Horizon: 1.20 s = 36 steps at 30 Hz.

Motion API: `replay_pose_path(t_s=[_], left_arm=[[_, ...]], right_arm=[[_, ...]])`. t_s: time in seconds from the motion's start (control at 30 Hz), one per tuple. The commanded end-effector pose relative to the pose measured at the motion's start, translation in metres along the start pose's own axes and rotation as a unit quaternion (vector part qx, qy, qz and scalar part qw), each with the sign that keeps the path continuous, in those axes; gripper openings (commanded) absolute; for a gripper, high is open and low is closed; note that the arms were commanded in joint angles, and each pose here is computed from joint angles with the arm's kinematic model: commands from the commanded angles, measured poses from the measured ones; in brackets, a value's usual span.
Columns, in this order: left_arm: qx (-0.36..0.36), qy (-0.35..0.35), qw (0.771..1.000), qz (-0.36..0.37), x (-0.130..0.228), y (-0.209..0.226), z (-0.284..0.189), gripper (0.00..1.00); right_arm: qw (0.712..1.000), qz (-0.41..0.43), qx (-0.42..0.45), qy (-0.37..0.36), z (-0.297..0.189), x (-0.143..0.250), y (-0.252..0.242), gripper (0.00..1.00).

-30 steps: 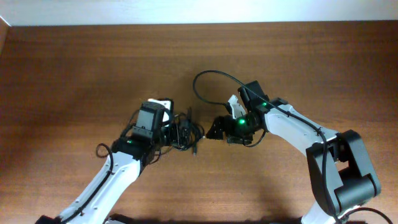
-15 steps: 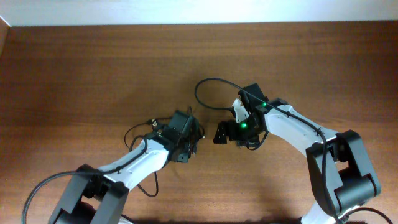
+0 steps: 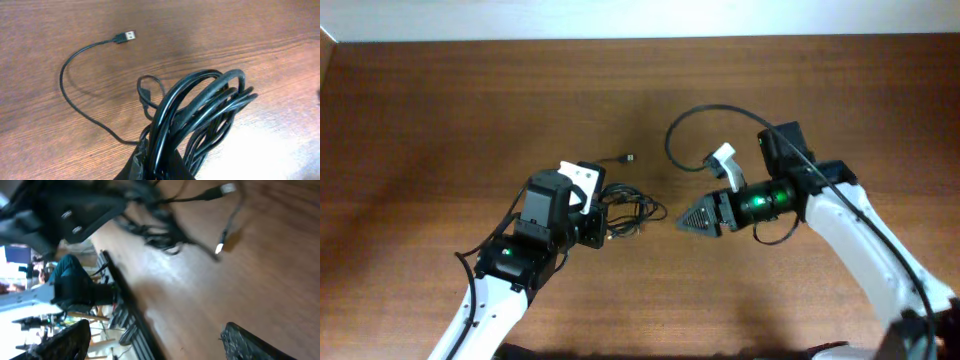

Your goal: Untangle cables

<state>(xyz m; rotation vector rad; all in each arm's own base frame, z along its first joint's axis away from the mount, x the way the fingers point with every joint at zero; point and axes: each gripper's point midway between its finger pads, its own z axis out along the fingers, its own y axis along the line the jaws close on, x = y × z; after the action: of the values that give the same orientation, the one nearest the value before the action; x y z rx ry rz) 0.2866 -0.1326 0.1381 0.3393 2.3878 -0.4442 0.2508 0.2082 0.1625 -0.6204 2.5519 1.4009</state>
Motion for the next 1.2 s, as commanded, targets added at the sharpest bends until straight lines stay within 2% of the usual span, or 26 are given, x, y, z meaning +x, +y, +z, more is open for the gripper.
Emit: replay_pose_path(t_s=[0.0, 0.07, 0.1, 0.2, 0.23, 0.3, 0.33, 0.53, 0.67, 0.73, 0.77, 0.83, 0.93, 1.0, 1.07, 1.17], left_arm=[[0.023, -0.023, 0.999, 0.01, -0.012, -0.008, -0.002, 0.0], [0.027, -0.033, 0.999, -0.026, -0.017, -0.009, -0.003, 0.0], [0.027, -0.033, 0.998, -0.044, -0.018, -0.009, -0.003, 0.0], [0.029, -0.032, 0.995, -0.089, -0.018, -0.009, -0.003, 0.0], [0.029, -0.032, 0.994, -0.099, -0.018, -0.009, -0.003, 0.0], [0.03, -0.031, 0.99, -0.132, -0.018, -0.009, -0.003, 0.0], [0.031, -0.03, 0.986, -0.161, -0.018, -0.009, -0.003, 0.0], [0.075, -0.017, 0.984, -0.16, -0.016, -0.025, -0.004, 0.0], [0.185, -0.011, 0.973, -0.139, -0.023, -0.062, -0.014, 0.0], [0.212, -0.023, 0.968, -0.129, -0.031, -0.071, -0.019, 0.0], [0.206, -0.025, 0.97, -0.129, -0.031, -0.069, -0.018, 0.0], [0.104, -0.035, 0.983, -0.147, -0.027, -0.034, -0.007, 0.0], [-0.052, -0.043, 0.984, -0.164, -0.016, 0.02, -0.003, 0.0], [-0.074, -0.034, 0.979, -0.189, -0.01, 0.028, 0.002, 0.0], [-0.083, -0.004, 0.978, -0.193, 0.002, 0.033, 0.017, 0.0], [-0.101, 0.047, 0.968, -0.224, 0.026, 0.041, 0.044, 0.0]], right_arm=[[1.0, 0.009, -0.027, -0.003, -0.003, 0.003, 0.031, 0.8], [0.997, 0.066, -0.033, 0.013, 0.007, 0.006, 0.039, 0.8], [0.997, 0.062, -0.037, 0.011, 0.014, 0.002, 0.046, 0.79], [0.984, 0.155, 0.071, -0.045, 0.036, -0.022, 0.028, 0.8], [0.983, 0.155, 0.069, -0.064, 0.043, -0.032, 0.035, 0.8], [0.958, 0.225, 0.122, -0.127, 0.051, -0.049, 0.023, 0.63], [0.953, 0.248, 0.104, -0.143, 0.06, -0.058, 0.03, 0.56], [0.934, 0.281, 0.098, -0.197, 0.099, -0.089, 0.011, 0.56], [0.922, 0.284, 0.134, -0.225, 0.107, -0.098, -0.018, 0.54], [0.923, 0.283, 0.131, -0.226, 0.107, -0.098, -0.017, 0.04], [0.923, 0.284, 0.131, -0.224, 0.107, -0.098, -0.017, 0.04], [0.946, 0.235, 0.111, -0.192, 0.105, -0.095, -0.007, 0.04], [0.966, 0.153, 0.104, -0.18, 0.08, -0.092, 0.016, 0.04], [0.981, 0.06, 0.056, -0.177, 0.058, -0.09, 0.063, 0.04], [0.981, 0.031, 0.021, -0.189, 0.039, -0.089, 0.094, 0.04], [0.975, -0.066, -0.01, -0.214, 0.007, -0.084, 0.137, 0.04]])
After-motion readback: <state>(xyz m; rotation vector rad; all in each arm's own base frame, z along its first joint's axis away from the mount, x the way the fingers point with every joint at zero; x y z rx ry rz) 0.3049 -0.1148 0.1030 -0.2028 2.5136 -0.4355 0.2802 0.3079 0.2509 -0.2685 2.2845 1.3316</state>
